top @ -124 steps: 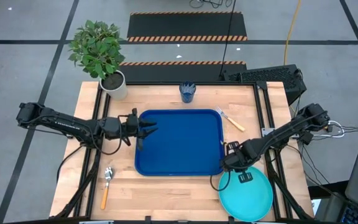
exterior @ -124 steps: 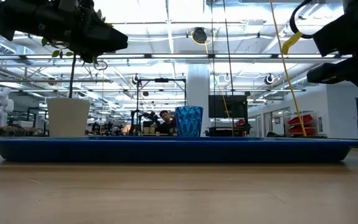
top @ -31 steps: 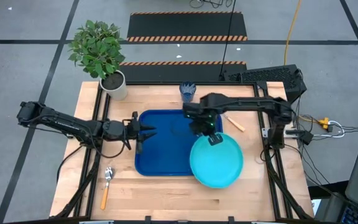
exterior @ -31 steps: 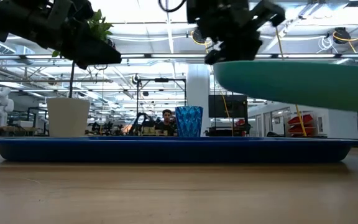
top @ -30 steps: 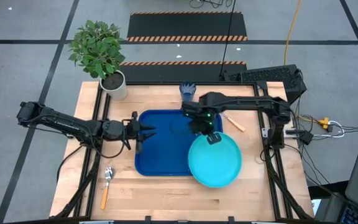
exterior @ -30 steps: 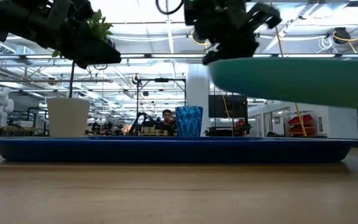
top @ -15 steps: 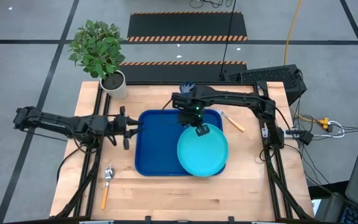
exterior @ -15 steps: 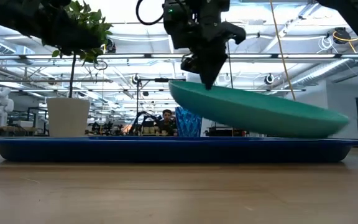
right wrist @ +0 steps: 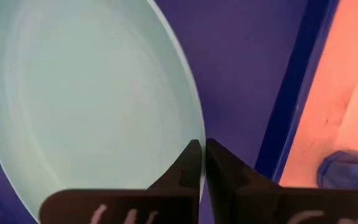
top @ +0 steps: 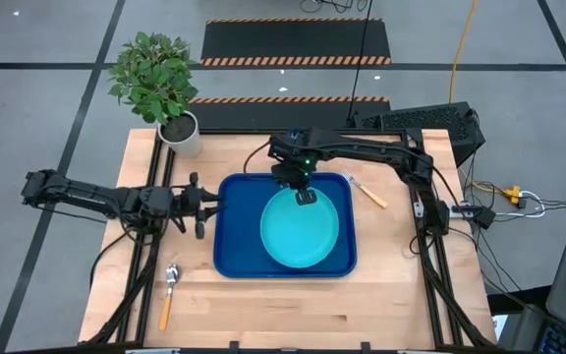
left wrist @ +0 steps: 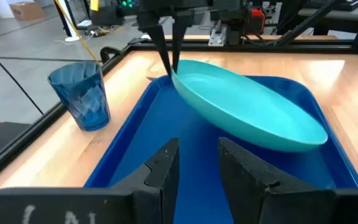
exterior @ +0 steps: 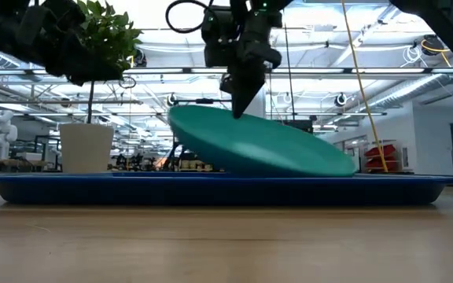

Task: Pick and place plate/cup/fork/spoon on tray
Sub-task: Put the blue plate on the blue serving tray

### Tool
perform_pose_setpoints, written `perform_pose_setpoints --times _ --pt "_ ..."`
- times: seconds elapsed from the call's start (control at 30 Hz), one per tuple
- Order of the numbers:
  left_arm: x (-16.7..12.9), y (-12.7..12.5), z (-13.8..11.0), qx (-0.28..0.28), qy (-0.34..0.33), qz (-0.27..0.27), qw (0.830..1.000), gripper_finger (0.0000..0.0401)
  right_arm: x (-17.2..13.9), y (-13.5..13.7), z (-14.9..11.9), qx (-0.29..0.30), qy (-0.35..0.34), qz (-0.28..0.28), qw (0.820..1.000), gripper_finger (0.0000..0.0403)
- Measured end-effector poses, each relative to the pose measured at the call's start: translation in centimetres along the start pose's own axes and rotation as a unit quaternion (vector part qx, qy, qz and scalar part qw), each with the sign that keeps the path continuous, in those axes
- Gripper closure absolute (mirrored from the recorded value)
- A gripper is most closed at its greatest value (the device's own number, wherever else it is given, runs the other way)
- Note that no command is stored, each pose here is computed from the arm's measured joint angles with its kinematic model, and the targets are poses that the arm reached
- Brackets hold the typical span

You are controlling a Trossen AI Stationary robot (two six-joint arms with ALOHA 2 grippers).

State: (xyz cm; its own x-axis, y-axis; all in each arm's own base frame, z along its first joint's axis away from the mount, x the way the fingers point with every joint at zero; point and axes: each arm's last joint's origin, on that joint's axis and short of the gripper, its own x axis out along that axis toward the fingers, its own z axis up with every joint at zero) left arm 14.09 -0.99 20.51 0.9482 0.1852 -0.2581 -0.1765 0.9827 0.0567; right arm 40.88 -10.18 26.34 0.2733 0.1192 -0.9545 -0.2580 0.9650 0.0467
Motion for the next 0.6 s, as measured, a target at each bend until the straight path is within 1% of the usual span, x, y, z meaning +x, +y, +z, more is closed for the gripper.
perform_pose_setpoints --times 0.17,0.33,0.43,0.6 --pt "0.1 0.0 -0.7 -0.01 0.006 0.0 1.0 0.0288 0.8 -1.1 -0.3 0.075 -0.002 0.017 0.997 0.0403" --pt "0.1 -0.1 -0.8 -0.014 0.004 -0.001 1.0 0.0288 1.6 -2.2 -0.4 0.184 -0.014 0.025 0.983 0.0403" --pt "0.1 -0.1 -0.8 -0.014 0.003 -0.002 1.0 0.0288 1.7 -2.3 -0.2 0.223 -0.024 0.026 0.974 0.0403" --pt "0.1 -0.2 -0.8 -0.009 0.002 -0.008 1.0 0.0288 1.9 -2.2 -0.4 0.276 -0.008 0.032 0.961 0.0403"
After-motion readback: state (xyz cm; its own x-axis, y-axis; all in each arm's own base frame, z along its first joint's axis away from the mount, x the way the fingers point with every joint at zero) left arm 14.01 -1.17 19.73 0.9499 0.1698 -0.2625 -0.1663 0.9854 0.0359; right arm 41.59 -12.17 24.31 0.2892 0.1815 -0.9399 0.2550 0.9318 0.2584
